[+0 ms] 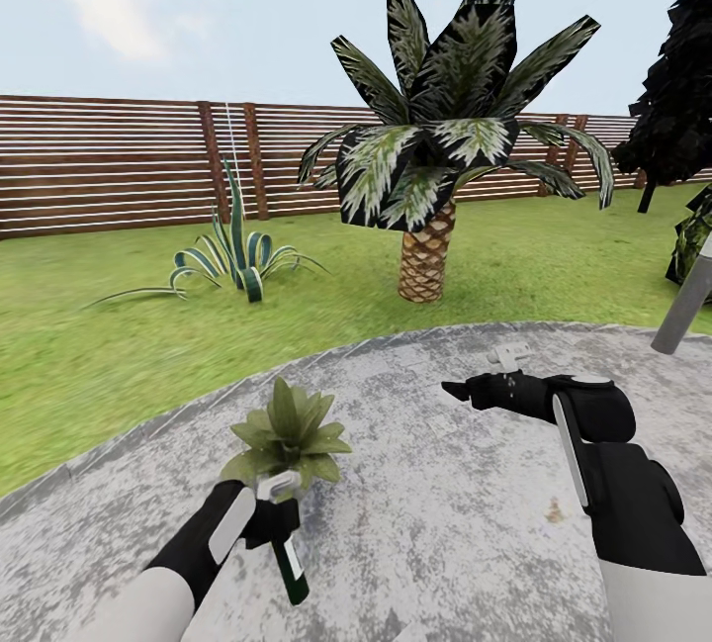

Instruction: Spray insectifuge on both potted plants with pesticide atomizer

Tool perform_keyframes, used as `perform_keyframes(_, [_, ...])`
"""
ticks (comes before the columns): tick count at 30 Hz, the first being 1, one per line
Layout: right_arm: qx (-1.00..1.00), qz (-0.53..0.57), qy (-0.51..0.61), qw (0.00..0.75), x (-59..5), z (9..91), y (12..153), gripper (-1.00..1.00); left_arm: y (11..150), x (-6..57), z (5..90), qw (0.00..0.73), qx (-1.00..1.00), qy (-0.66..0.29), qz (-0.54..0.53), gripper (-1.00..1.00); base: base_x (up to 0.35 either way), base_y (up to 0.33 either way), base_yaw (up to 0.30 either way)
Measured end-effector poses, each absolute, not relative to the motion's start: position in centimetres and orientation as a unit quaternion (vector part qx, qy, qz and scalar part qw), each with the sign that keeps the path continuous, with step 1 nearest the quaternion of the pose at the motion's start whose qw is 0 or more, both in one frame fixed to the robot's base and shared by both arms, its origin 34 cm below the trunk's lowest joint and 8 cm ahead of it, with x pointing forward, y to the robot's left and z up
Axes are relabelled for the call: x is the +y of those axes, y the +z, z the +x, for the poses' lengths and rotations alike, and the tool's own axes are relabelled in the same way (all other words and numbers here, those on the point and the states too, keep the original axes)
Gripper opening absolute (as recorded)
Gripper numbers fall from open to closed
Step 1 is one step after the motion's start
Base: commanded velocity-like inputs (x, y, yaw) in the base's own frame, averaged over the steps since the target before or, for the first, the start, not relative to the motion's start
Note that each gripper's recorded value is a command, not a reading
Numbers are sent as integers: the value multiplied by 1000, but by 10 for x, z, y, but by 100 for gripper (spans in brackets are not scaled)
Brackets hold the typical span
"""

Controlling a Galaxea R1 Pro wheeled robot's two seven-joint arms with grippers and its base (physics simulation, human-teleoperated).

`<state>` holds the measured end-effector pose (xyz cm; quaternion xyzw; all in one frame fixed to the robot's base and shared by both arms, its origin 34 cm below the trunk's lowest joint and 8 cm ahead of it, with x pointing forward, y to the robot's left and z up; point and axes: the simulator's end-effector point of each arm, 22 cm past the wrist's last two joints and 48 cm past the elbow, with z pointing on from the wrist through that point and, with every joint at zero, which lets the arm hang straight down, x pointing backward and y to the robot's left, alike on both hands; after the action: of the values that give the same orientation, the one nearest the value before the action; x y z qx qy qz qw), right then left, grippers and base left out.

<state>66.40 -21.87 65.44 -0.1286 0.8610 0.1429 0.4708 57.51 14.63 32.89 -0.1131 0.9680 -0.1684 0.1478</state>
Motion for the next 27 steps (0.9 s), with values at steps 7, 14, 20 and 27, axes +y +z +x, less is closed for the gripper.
perform_keyframes(7, [861,-128,142,471,-219,664,654,100,316,150,566,143,971,-158,-112,-100,0,0,0])
perform_keyframes(14, [861,-128,142,471,-219,664,655,100,304,146,558,147,976,-139,-86,-100,0,0,0])
perform_keyframes(20, [861,-128,142,471,-219,664,655,100,301,148,556,148,977,-133,-80,-100,0,66,0])
perform_keyframes(27, [861,-129,142,471,-219,664,655,100,301,147,557,148,976,-134,-81,-100,0,263,-21])
